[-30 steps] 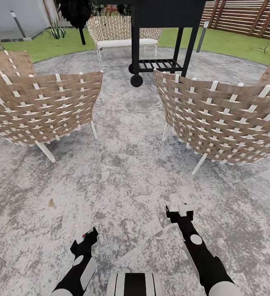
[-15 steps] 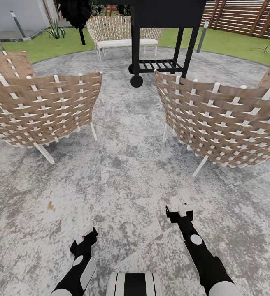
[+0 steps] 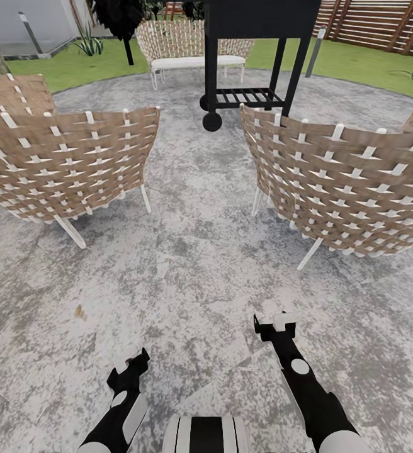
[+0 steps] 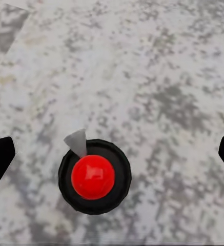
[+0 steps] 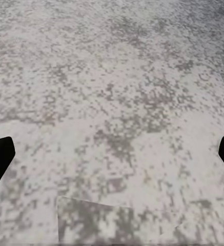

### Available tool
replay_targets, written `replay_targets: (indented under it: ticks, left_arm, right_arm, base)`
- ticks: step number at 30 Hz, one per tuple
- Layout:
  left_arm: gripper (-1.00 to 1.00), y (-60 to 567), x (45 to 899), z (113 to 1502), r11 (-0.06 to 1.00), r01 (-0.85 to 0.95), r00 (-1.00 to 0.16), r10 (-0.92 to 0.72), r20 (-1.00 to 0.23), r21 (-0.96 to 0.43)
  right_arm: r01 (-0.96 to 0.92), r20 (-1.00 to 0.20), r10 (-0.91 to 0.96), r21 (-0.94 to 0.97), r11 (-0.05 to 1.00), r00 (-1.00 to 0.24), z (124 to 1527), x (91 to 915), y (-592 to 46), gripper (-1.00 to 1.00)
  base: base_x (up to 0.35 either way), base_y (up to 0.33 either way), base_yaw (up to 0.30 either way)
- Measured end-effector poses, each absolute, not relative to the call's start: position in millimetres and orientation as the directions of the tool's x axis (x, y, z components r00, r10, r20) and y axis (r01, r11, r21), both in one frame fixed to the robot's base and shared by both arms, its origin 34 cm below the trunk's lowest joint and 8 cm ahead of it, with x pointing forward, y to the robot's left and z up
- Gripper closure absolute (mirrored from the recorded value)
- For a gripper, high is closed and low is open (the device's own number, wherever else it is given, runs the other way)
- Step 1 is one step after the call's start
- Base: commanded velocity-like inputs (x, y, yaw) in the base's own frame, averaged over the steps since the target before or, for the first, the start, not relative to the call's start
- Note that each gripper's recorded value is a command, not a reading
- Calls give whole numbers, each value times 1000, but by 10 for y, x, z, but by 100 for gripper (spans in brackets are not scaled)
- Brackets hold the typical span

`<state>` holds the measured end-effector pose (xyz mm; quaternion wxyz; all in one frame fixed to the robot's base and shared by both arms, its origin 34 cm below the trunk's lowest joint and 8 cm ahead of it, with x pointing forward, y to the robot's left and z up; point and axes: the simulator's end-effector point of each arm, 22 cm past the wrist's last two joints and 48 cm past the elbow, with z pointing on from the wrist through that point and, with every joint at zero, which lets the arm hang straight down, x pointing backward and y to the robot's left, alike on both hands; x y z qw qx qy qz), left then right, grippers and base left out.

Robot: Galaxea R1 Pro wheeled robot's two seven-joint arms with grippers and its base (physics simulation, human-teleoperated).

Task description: In the garden, pick up the pesticide atomizer on the floor and spray pesticide onto both trees until each tree trunk is fully covered.

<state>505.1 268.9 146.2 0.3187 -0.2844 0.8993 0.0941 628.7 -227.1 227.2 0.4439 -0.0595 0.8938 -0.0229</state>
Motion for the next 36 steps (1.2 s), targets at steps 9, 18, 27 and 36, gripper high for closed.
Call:
replay_targets:
  ticks: [9,18,27,36]
  left_arm:
    - [-100,2683,4987,1383,821,-572,-646,-452,-615,-3]
    - [-100,2770,5033,1482,807,-590,-584,-439,-683,-14]
    - [-100,2833,5066,1577,799,-601,-536,-426,-729,-25]
    - [-100,2851,4951,1443,784,-621,-542,-444,-713,-16]
  right_arm:
    - [-88,-780,-126,-92,992,-613,2171,6237,-2270,-100]
    - [-88,-778,-126,-91,992,-616,2150,6226,-2269,-100]
    - [-88,-778,-126,-91,992,-616,2150,6225,-2269,-100]
    - [-91,-758,-126,-88,992,-640,1975,6132,-2269,-100]
  base:
    - [0,0,10]
    - [0,0,0]
    - [0,0,0]
    - [0,0,0]
